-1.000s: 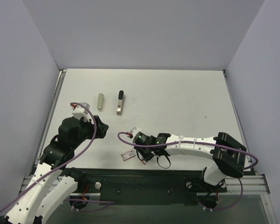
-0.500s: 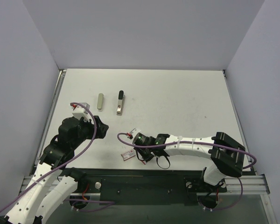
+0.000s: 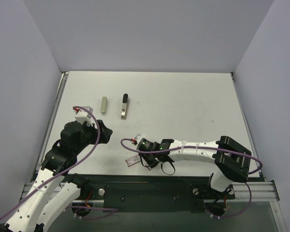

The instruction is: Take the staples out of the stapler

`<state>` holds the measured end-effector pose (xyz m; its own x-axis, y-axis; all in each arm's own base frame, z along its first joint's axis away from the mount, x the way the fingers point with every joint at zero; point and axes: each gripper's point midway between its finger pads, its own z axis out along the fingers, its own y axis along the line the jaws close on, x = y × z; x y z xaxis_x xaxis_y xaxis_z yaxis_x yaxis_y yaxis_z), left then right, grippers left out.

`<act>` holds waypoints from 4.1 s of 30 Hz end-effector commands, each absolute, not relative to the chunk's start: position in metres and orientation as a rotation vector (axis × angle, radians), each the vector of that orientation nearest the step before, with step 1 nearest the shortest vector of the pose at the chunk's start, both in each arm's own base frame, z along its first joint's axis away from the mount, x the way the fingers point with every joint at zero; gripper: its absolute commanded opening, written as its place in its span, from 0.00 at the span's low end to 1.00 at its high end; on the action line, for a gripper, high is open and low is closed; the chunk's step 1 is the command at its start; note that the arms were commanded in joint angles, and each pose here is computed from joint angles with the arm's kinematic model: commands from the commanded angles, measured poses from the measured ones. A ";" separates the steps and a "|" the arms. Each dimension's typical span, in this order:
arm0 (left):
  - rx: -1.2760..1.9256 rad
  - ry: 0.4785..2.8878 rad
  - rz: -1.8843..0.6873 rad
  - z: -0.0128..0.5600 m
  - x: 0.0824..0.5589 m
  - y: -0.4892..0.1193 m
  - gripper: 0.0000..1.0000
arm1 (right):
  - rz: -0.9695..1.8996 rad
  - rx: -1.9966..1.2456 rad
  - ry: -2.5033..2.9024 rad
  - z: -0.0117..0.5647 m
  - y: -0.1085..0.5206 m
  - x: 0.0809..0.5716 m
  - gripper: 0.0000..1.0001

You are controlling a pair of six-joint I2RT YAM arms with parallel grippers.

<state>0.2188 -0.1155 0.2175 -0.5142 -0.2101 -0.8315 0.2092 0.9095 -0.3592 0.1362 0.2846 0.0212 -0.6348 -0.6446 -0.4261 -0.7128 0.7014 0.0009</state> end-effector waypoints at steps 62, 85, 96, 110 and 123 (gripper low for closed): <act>-0.012 2.023 -0.532 0.224 0.221 -0.116 0.84 | 0.192 -1.028 2.508 0.019 0.273 0.133 0.08; -0.011 2.028 -0.532 0.223 0.220 -0.116 0.84 | 0.182 -1.019 2.499 0.020 0.273 0.134 0.09; -0.010 2.028 -0.531 0.223 0.220 -0.116 0.84 | 0.185 -1.019 2.501 0.020 0.277 0.135 0.13; -0.010 2.027 -0.534 0.223 0.220 -0.117 0.84 | 0.203 -1.007 2.483 0.029 0.279 0.134 0.32; -0.009 2.030 -0.534 0.222 0.220 -0.117 0.84 | 0.175 -0.952 2.437 0.047 0.271 0.143 0.00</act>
